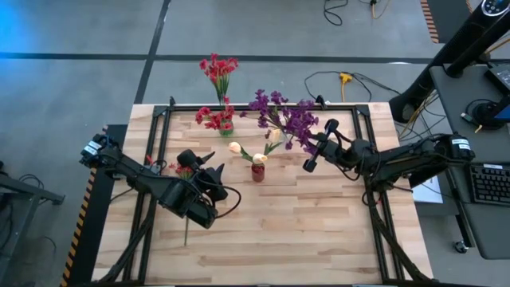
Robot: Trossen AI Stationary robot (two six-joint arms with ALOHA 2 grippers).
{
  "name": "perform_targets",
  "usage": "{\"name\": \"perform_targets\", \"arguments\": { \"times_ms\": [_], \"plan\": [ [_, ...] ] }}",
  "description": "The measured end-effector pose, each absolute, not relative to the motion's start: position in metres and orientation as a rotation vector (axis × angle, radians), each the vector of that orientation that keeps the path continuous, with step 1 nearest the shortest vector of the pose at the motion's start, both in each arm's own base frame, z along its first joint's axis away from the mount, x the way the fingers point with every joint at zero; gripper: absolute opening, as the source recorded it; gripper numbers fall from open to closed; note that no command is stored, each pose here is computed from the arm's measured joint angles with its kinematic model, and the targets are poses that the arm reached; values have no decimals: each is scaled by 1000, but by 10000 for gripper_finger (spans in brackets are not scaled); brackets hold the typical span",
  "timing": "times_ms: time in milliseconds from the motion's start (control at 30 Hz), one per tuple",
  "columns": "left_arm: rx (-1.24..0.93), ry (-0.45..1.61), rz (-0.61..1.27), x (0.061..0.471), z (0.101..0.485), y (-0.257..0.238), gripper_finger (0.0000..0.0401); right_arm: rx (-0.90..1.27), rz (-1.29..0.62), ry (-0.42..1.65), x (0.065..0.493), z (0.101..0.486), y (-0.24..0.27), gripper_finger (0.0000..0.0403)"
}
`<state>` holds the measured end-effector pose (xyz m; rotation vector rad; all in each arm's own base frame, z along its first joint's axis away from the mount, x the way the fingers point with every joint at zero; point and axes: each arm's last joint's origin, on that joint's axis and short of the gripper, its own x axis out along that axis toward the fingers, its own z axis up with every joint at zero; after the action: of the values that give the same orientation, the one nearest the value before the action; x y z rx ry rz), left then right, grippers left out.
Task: Sort flowers into vase by color
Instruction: Put the purple flowers into the transparent vase
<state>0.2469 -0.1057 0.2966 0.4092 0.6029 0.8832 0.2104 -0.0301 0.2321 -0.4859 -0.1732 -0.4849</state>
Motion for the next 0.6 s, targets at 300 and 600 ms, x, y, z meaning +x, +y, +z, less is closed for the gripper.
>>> {"name": "perform_targets", "arguments": {
  "times_ms": [300, 600],
  "plan": [
    [409, 603, 883, 247, 297, -106, 210, -447, -478, -173, 211, 231, -30, 18],
    [409, 603, 883, 247, 297, -106, 210, -438, -473, -175, 211, 231, -30, 24]
  ]
}}
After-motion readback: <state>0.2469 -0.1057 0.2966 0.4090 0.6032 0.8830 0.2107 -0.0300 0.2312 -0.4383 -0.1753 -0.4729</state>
